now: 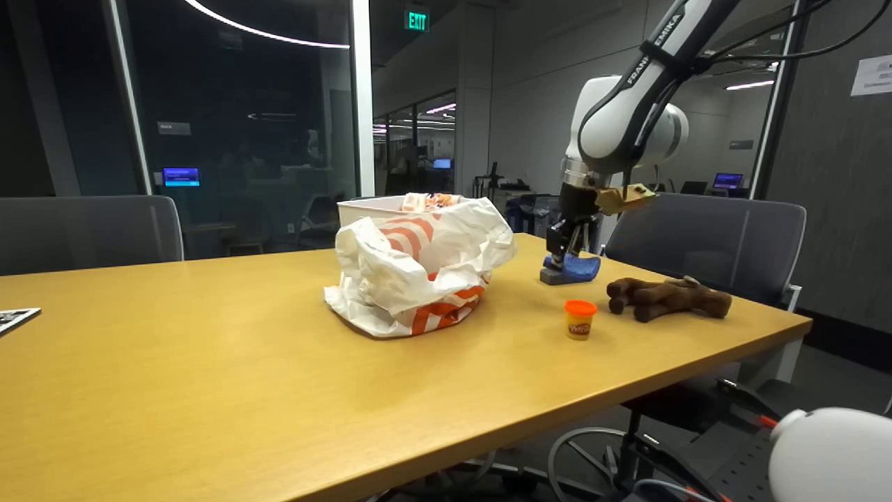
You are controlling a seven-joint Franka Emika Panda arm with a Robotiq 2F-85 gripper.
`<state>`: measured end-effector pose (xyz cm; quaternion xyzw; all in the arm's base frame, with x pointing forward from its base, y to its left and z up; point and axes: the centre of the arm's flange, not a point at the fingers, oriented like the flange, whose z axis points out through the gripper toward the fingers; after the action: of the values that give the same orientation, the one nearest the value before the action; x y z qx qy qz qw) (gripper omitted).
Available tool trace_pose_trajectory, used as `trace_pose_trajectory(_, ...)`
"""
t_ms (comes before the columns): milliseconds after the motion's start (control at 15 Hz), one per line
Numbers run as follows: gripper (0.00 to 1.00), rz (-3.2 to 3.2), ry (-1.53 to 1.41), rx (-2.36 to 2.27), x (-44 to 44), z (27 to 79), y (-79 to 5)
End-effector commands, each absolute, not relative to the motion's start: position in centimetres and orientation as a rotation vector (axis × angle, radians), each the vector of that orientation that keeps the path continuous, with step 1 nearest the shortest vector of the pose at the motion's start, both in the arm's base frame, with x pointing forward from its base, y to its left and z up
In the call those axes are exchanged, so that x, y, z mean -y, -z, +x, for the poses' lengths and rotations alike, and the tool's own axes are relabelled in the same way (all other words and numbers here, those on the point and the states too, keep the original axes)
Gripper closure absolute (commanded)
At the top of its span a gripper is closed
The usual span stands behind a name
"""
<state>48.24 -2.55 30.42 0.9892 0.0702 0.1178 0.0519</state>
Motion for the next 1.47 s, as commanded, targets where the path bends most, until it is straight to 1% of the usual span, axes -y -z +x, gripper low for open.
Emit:
trace_pose_trajectory(0,0.8,2.937,-0.505,-0.248,1.5,45.5,-38.8)
trace_pose_trajectory(133,0.81,2.932,-0.625,-0.414,-0.3,44.5,-42.7)
trace_pose_trajectory(333,0.83,2.913,-0.716,-0.652,-4.7,43.9,-46.6)
trace_pose_trajectory(600,0.82,2.855,-0.702,-1.002,-12.9,44.9,-47.4)
trace_pose_trajectory(733,0.82,2.807,-0.654,-1.15,-16.8,46.2,-46.4)
trace_pose_trajectory(800,0.84,2.786,-0.633,-1.212,-18.5,46.9,-45.9)
trace_pose_trajectory(1000,0.83,2.718,-0.555,-1.369,-23.6,49.8,-43.8)
trace_pose_trajectory(1267,0.85,2.707,-0.376,-1.588,-28.2,54.1,-41.7)
trace_pose_trajectory(1400,0.83,2.68,-0.331,-1.718,-29.6,56.4,-41.6)
